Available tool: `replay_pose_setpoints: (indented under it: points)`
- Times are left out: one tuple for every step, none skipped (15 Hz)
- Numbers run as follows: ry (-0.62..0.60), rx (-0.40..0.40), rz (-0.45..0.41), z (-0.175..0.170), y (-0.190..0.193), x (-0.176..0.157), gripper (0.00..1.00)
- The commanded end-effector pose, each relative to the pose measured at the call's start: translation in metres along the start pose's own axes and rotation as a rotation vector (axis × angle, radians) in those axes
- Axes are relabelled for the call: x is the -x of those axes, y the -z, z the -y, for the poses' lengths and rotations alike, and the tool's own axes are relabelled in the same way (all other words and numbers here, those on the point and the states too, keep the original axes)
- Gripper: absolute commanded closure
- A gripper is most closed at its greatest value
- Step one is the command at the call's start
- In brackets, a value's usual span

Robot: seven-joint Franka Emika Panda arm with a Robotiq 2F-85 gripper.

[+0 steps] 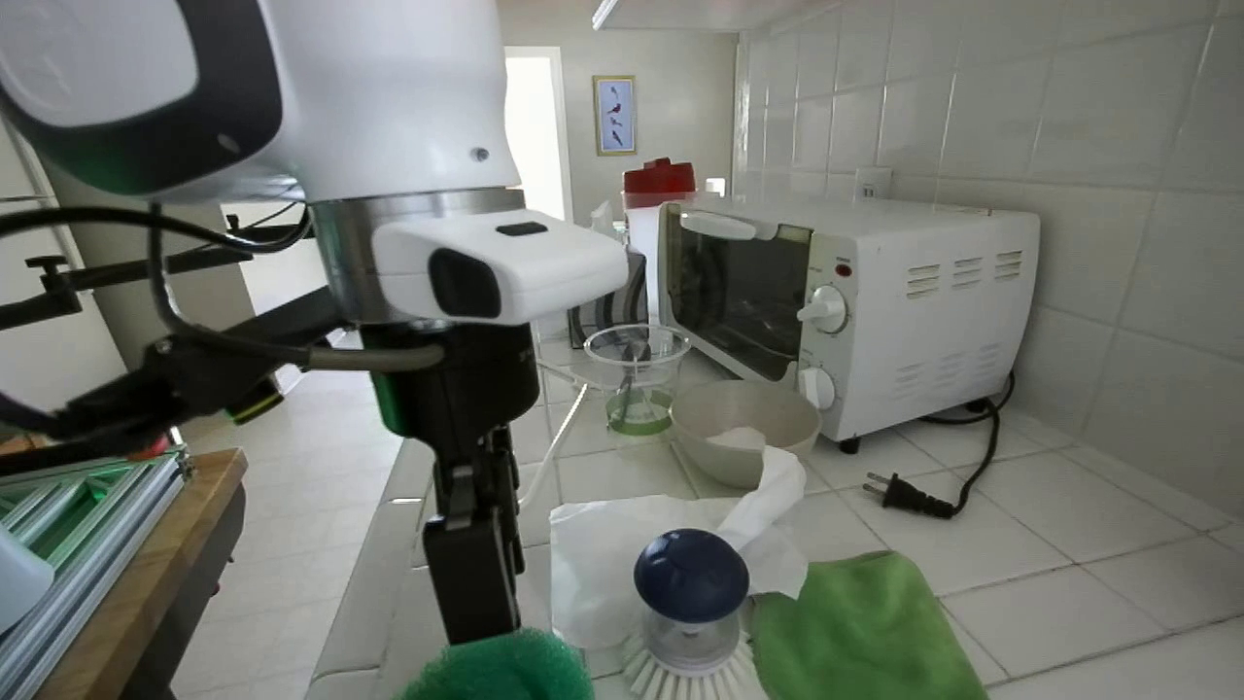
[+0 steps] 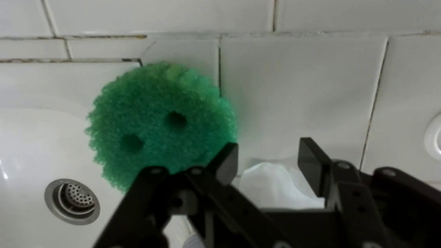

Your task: Use the paper towel to wipe the counter

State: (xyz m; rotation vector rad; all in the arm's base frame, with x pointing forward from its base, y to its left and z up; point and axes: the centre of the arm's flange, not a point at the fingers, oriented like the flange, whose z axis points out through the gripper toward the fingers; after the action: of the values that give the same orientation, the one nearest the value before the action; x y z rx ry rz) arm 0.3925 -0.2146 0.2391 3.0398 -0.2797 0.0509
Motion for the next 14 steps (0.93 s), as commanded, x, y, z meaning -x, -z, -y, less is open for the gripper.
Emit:
replay_pose_setpoints:
  points:
    - [0.019, -0.008, 0.022, 0.0, 0.016, 0.007, 0.13]
    - [0.014, -0.012, 0.026, 0.0, 0.021, 0.01, 0.06]
    - [0.013, -0.021, 0.033, -0.001, 0.026, 0.014, 0.0]
    - [0.002, -0.02, 0.04, -0.001, 0.029, 0.018, 0.0]
    - [-0.002, -0.029, 0.038, -0.003, 0.031, 0.021, 0.0]
    - [-0.005, -0.036, 0.042, -0.005, 0.034, 0.023, 0.0]
    - [-0.011, -0.033, 0.048, -0.007, 0.037, 0.028, 0.0]
    - [-0.02, -0.032, 0.059, -0.01, 0.038, 0.034, 0.0]
    - [-0.035, -0.027, 0.077, -0.016, 0.038, 0.041, 0.0]
    - [-0.048, -0.028, 0.097, -0.023, 0.038, 0.051, 0.0]
    - [-0.083, -0.027, 0.119, -0.034, 0.034, 0.062, 0.0]
    - [-0.113, -0.024, 0.13, -0.045, 0.032, 0.073, 0.0]
    - [-0.148, -0.018, 0.138, -0.058, 0.03, 0.084, 0.0]
    - [-0.172, -0.016, 0.141, -0.069, 0.029, 0.093, 0.0]
